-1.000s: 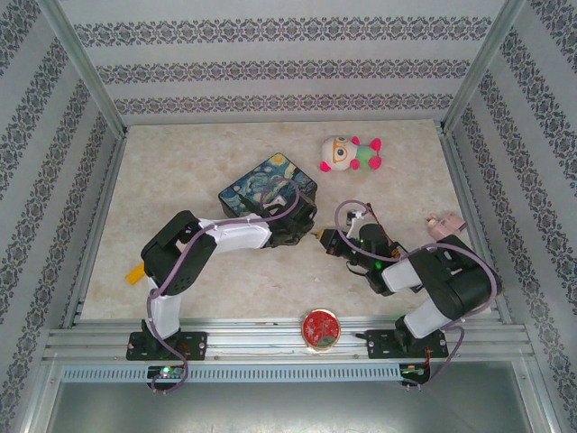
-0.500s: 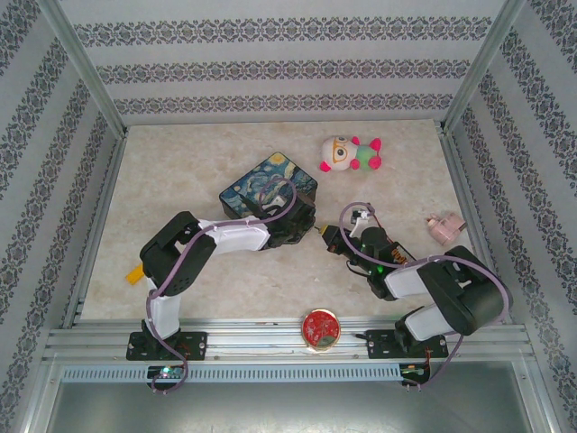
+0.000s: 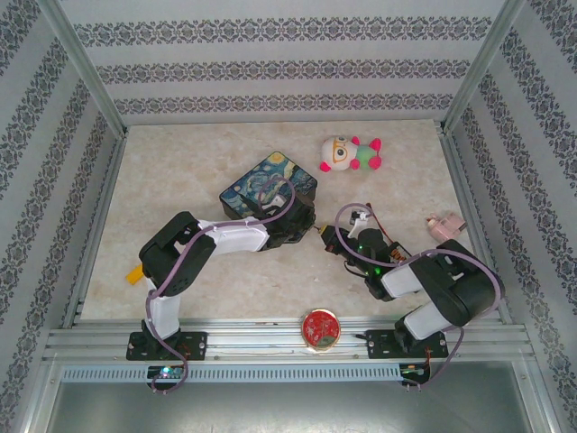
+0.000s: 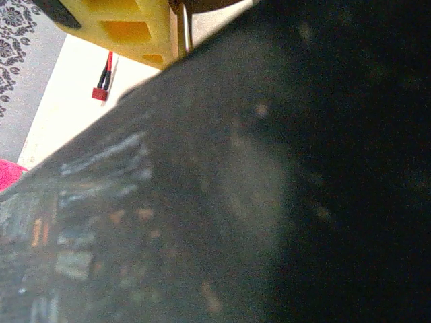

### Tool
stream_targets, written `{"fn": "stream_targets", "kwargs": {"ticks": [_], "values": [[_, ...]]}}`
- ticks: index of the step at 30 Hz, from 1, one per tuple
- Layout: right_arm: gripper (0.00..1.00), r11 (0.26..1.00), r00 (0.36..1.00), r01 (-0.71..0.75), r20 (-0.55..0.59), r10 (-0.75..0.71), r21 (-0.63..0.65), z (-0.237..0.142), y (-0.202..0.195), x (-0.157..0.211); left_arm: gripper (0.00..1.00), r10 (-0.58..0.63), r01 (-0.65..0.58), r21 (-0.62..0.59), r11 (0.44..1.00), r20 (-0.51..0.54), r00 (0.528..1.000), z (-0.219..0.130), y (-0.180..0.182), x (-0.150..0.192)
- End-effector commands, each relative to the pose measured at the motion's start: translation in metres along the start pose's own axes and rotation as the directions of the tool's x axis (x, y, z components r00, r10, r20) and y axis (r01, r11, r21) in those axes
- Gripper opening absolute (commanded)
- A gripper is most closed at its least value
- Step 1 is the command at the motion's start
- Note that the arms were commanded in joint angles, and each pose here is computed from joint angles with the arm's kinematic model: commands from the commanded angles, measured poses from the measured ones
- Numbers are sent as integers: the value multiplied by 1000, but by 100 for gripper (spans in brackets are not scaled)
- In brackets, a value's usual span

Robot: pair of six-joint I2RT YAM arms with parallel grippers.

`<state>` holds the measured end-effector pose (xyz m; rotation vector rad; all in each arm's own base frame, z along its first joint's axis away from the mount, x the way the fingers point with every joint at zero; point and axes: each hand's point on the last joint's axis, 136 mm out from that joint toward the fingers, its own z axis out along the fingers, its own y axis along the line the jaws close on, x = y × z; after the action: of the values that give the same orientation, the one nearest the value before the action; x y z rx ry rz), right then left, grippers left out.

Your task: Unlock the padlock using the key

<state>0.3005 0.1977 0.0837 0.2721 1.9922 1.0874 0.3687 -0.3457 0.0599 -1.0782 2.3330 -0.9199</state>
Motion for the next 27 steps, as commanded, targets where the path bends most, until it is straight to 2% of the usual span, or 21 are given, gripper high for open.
{"fn": "stream_targets", "kwargs": {"ticks": [1,27], "values": [[0,999,999,2,45,0,-46,3,13,-10,27,-130,131,8,991,-82,988,9,6,11],[0,997,999,-15,31,18,-75,18,15,-1,27,-142,145,29,989,-100,985,12,3,14]]}}
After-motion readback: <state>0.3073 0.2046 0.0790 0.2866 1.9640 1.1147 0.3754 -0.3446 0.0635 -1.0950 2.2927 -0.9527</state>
